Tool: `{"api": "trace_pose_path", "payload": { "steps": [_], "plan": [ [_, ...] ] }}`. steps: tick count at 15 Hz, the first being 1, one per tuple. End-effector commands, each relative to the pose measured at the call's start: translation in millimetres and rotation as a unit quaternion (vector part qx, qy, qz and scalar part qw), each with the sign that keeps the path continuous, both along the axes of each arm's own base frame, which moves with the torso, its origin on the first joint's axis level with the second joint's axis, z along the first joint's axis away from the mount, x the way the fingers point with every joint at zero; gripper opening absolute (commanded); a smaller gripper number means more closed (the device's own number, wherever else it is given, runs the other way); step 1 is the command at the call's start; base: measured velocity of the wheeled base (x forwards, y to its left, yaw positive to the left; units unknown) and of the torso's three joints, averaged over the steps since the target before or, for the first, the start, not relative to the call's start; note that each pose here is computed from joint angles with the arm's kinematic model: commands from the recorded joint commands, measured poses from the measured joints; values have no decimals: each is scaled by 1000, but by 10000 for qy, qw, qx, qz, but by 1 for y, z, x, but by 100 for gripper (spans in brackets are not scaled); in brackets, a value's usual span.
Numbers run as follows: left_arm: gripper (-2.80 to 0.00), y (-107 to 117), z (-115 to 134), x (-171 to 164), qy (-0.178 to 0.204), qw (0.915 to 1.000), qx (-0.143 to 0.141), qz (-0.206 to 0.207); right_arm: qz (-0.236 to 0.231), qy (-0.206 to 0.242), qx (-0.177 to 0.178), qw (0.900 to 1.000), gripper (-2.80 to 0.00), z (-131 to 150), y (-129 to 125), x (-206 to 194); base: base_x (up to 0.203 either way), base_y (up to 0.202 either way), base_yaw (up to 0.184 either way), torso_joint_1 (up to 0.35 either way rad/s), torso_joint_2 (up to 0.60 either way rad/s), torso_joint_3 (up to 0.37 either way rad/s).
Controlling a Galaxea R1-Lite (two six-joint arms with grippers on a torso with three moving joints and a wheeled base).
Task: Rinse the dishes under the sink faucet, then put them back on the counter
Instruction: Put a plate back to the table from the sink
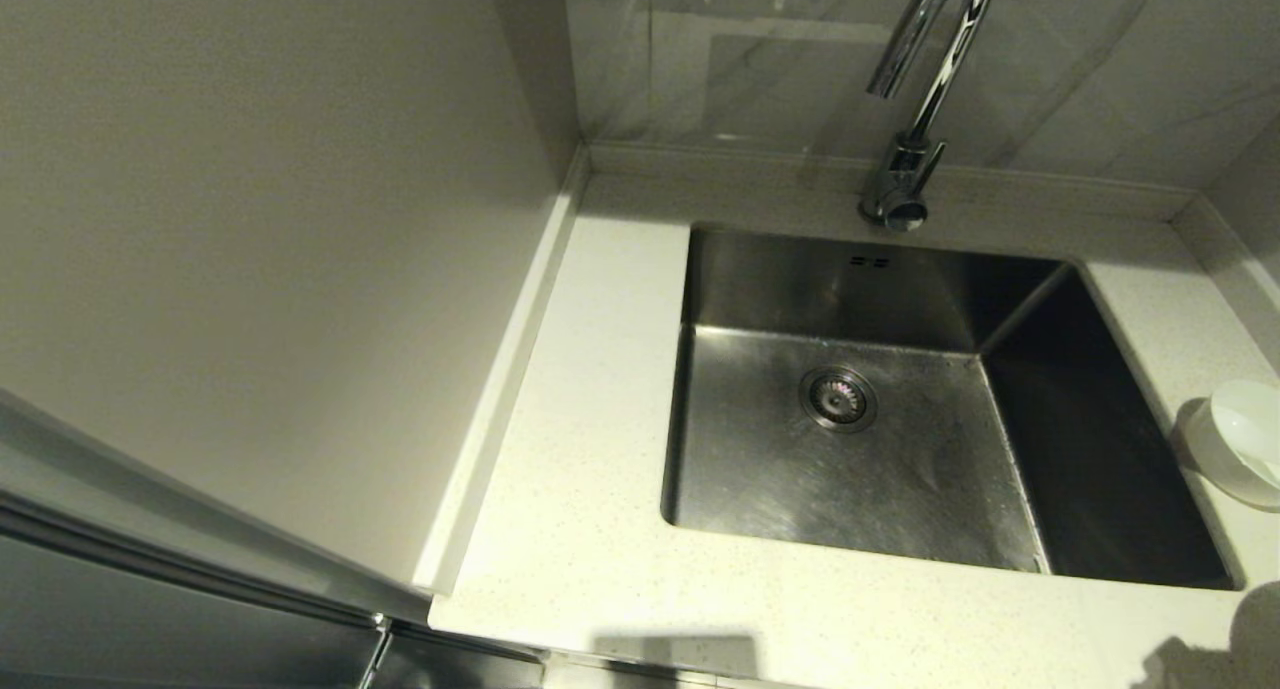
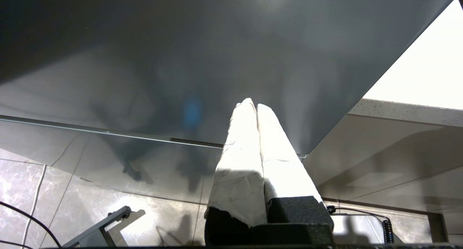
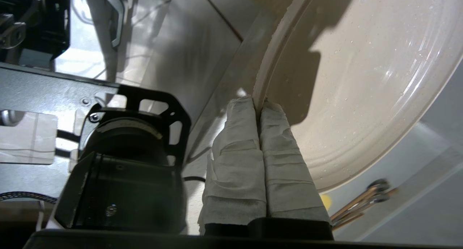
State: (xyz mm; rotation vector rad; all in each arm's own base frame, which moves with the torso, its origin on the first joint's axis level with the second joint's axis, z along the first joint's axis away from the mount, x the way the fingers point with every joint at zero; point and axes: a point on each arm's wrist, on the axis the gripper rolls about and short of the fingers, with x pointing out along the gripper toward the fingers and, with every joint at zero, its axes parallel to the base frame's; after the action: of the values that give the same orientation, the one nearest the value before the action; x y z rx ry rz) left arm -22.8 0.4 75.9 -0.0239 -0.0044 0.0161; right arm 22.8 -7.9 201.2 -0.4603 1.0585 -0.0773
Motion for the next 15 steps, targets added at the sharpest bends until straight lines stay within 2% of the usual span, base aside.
{"api": "trace_pose_path", "payload": {
  "steps": [1,5,9,15],
  "plan": [
    [-280,0,0,0,-17,10000,-4,3,-63,132,61,9999,-280,-9,1,-4,0,0,0,0,0,0],
    [-280,0,0,0,-17,10000,-4,3,-84,314,121,9994,-280,-16,0,0,0,0,0,0,0,0],
    [-280,0,0,0,-17,10000,-4,3,-78,-44,64,9999,-280,-32,-2,13,0,0,0,0,0,0],
    [-280,0,0,0,-17,10000,-4,3,-89,68,75,9999,-280,-34,-3,20,0,0,0,0,0,0]
  ]
}}
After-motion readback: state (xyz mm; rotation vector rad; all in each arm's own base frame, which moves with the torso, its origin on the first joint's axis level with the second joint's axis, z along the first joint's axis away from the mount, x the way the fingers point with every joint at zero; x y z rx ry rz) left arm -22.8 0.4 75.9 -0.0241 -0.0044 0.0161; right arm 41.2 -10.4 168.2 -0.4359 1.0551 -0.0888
